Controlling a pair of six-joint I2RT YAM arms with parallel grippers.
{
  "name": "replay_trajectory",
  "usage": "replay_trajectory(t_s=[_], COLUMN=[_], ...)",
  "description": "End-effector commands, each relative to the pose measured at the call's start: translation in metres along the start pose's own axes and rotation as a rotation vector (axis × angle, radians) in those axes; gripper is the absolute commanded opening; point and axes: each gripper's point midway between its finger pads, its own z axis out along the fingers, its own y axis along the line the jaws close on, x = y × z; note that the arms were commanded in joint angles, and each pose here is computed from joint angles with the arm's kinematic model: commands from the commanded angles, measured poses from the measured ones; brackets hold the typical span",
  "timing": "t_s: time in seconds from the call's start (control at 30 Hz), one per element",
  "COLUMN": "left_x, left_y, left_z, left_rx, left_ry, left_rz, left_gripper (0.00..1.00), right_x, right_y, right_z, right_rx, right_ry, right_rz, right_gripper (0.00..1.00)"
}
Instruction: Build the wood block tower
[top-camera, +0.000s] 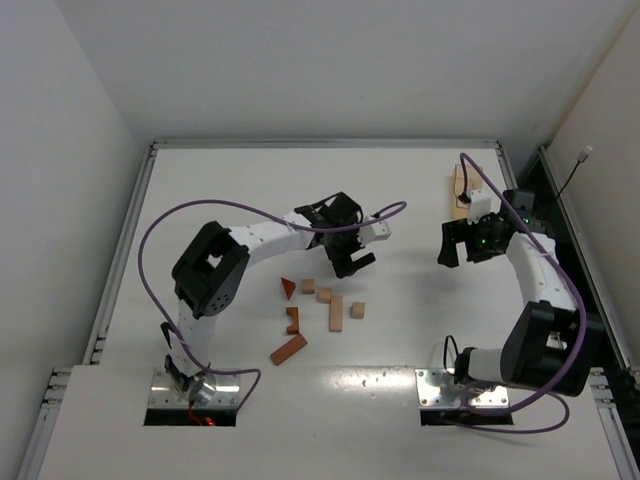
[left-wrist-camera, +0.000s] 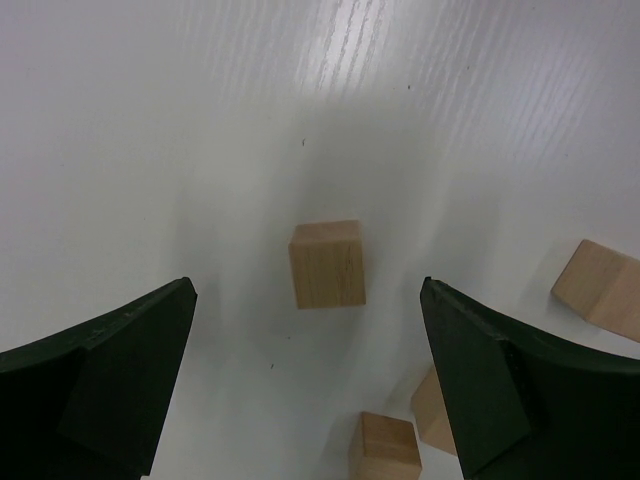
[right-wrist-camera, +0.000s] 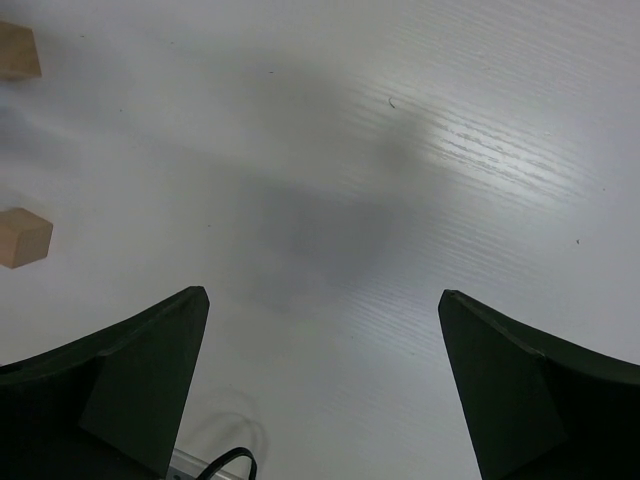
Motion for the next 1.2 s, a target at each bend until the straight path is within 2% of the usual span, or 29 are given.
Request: replay_trajectory(t_s=[0.0, 0.07, 0.17, 0.27, 0.3, 0.37, 0.4, 0.5, 0.6, 0.67, 0.7, 0.73, 0.83, 0.97, 1.07, 1.17], left_x=[-0.008, -0.005, -0.002, 0.003, -0.001, 0.003, 0.003, 0.005, 0.001, -0.005, 0.004, 0.008, 0.034, 0.072, 0.092, 0.099], left_y=[-0.005, -0.005, -0.005, -0.006, -0.004, -0.003, -0.004, 0.009, 0.015, 0.027, 0.028, 0.034, 0.062, 0.077, 0.077, 0.075], left_z=[0.009, 0.015, 0.022, 0.029, 0.028, 0.031, 0.031, 0.028, 0.014, -0.005, -0.009, -0.016, -0.042, -0.048, -0.034, -0.024], left_rx=[0.032, 0.034, 0.039, 0.044, 0.040, 0.034, 0.034, -0.008, -0.043, -0.080, -0.108, -0.150, -0.456, -0.665, -0.701, -0.683], left_ry=[-0.010, -0.006, 0.006, 0.016, 0.008, 0.020, 0.021, 0.011, -0.019, -0.070, -0.064, -0.064, -0.020, 0.070, 0.170, 0.196], left_rz=[0.040, 0.039, 0.037, 0.034, 0.036, 0.035, 0.010, -0.063, -0.138, -0.271, -0.401, -0.467, -0.683, -0.787, -0.852, -0.898], left_gripper=[0.91, 0.89, 0.80, 0.64, 0.52, 0.37, 0.20, 0.00, 0.00, 0.00, 0.00, 0.00, 0.00, 0.00, 0.00, 0.00], right_x=[-0.020, -0.022, -0.021, -0.019, -0.019, -0.017, -0.018, -0.017, -0.020, -0.021, -0.021, -0.021, -0.024, -0.025, -0.027, -0.028], right_y=[-0.004, -0.006, -0.008, -0.011, -0.011, -0.011, -0.010, -0.009, -0.008, -0.004, -0.002, -0.002, 0.006, 0.019, 0.018, 0.022], right_z=[-0.008, -0.007, -0.005, -0.004, -0.004, -0.002, -0.002, 0.000, 0.000, 0.001, 0.001, 0.001, 0.005, 0.012, 0.015, 0.016], right_rx=[-0.022, -0.023, -0.033, -0.031, -0.031, -0.035, -0.043, -0.056, -0.062, -0.069, -0.077, -0.077, -0.116, -0.178, -0.143, -0.150], right_ry=[-0.059, -0.058, -0.049, -0.043, -0.043, -0.036, -0.040, -0.038, -0.050, -0.048, -0.051, -0.051, -0.058, -0.055, -0.056, -0.052], right_rz=[-0.020, -0.028, -0.012, -0.010, -0.010, -0.006, -0.006, -0.002, 0.003, 0.007, 0.016, 0.016, 0.060, 0.134, 0.129, 0.141], right_gripper=[0.96, 0.96, 0.95, 0.94, 0.94, 0.94, 0.94, 0.93, 0.93, 0.92, 0.92, 0.92, 0.89, 0.89, 0.89, 0.89])
